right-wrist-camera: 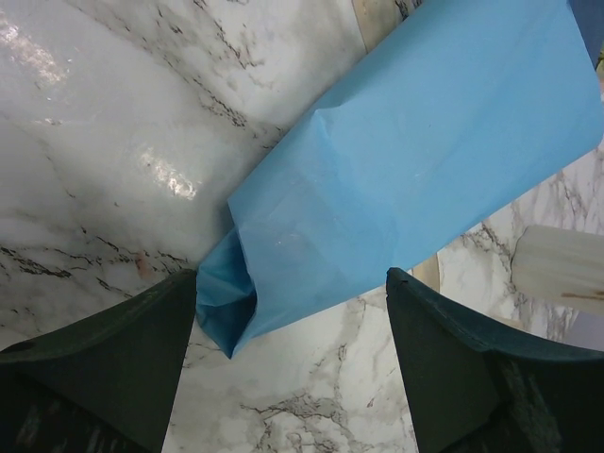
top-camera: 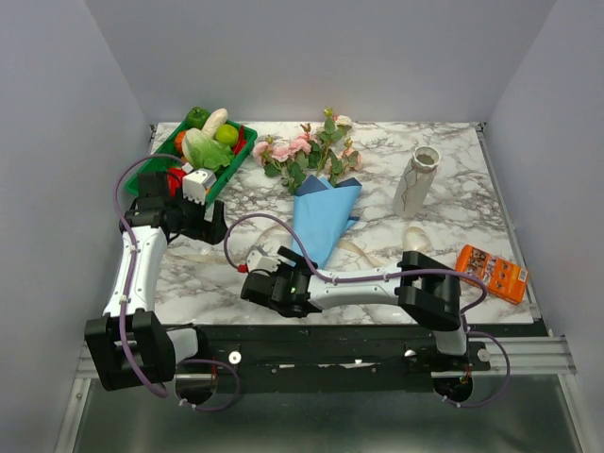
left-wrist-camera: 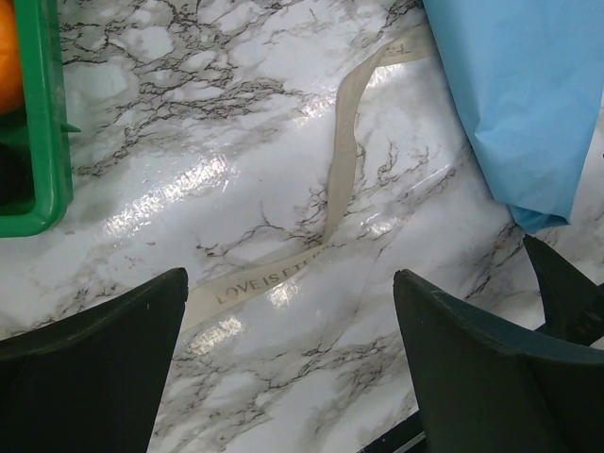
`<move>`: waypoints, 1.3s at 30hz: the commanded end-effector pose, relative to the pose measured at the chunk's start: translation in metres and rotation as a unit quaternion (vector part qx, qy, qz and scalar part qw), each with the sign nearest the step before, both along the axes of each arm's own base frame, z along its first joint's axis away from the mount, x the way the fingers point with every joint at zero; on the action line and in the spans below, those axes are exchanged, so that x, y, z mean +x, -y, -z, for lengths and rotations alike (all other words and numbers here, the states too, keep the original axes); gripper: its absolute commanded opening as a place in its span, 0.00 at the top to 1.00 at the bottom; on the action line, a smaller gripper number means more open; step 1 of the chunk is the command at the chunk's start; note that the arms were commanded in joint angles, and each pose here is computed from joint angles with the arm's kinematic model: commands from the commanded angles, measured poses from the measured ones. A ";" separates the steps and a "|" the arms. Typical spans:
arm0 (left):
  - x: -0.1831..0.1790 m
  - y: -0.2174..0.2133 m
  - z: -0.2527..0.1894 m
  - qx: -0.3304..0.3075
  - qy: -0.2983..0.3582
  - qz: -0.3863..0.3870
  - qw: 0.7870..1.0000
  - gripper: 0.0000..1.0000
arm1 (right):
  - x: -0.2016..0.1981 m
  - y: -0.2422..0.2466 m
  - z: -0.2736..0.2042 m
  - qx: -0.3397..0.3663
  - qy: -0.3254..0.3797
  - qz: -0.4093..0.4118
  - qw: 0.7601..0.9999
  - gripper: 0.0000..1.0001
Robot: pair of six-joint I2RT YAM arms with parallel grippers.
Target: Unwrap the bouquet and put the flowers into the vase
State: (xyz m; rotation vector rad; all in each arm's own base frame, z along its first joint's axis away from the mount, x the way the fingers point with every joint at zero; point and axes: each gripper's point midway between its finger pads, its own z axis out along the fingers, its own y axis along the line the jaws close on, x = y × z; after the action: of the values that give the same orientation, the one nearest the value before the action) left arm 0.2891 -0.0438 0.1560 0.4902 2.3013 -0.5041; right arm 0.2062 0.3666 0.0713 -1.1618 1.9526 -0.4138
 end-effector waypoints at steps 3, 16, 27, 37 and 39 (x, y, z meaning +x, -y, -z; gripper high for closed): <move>-0.006 0.005 -0.002 -0.014 0.001 0.013 1.000 0.01 | 0.004 -0.002 0.002 -0.011 0.030 0.005 0.999 0.13; -0.005 0.002 -0.007 -0.007 0.008 0.012 1.000 0.01 | 0.029 0.005 0.008 -0.052 0.088 0.012 0.995 0.19; -0.006 0.002 -0.011 -0.004 0.008 0.015 1.000 0.01 | 0.027 0.017 0.023 -0.072 0.088 0.018 0.993 0.20; -0.006 0.001 -0.009 -0.003 0.009 0.013 1.000 0.01 | 0.042 0.007 -0.020 0.003 0.169 0.059 0.984 0.49; -0.007 0.001 -0.008 -0.003 0.008 0.013 1.000 0.01 | 0.043 0.011 -0.032 0.019 0.183 0.073 0.980 0.52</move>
State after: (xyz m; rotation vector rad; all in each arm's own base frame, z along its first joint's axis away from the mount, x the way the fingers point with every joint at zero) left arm 0.2814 -0.0437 0.1524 0.5063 2.3237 -0.5167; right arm 0.2405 0.3600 0.0668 -1.0395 1.7691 -0.6288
